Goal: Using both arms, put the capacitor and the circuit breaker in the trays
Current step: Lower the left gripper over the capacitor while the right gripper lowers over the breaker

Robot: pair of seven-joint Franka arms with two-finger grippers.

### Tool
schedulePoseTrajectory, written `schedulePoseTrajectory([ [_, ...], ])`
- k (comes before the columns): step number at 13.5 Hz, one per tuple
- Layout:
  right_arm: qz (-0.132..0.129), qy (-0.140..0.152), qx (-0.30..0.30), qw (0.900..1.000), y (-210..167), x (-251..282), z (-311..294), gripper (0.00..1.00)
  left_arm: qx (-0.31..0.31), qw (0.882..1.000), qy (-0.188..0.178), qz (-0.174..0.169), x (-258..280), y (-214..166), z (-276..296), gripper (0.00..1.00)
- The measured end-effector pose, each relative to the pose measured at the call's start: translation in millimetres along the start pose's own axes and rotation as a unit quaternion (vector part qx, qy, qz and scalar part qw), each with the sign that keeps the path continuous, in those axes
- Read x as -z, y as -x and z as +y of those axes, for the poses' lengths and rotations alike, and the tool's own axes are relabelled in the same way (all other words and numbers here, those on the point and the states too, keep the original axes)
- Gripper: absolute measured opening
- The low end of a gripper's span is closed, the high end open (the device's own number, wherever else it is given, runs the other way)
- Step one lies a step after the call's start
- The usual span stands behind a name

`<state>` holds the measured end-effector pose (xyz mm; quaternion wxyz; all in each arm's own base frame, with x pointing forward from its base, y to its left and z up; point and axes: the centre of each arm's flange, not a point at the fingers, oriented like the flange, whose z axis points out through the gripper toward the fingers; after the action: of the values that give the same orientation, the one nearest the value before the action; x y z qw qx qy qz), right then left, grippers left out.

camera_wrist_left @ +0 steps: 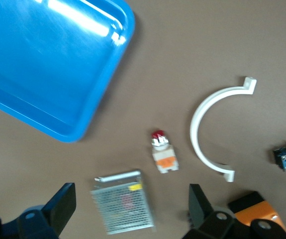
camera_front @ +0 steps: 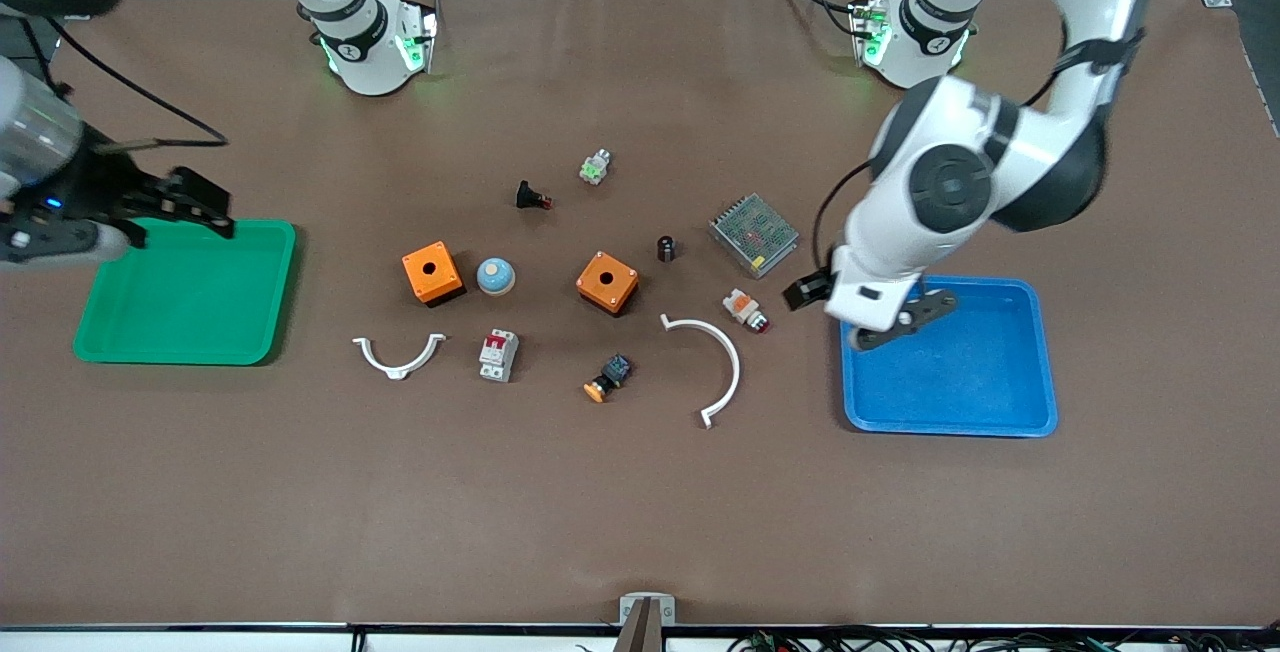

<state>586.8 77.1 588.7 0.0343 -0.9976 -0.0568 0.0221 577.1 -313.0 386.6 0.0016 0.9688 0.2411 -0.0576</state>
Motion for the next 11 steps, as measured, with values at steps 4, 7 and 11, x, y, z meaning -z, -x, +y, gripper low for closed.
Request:
schedulePoseTrajectory([
  [4, -0.005, -0.036, 0.010, 0.999, -31, -47, -27, 1.00, 0.055, 0.998, 0.009, -0.004, -59, 34, 45, 1.00],
  [7, -0.016, -0.035, 0.017, 0.999, -35, -63, -51, 1.00, 0.071, 0.997, 0.013, -0.009, -103, 58, 69, 1.00],
  [11, -0.006, -0.029, -0.013, 0.999, -44, -82, -87, 1.00, 0.078, 0.997, 0.011, -0.016, -153, 88, 88, 0.93],
])
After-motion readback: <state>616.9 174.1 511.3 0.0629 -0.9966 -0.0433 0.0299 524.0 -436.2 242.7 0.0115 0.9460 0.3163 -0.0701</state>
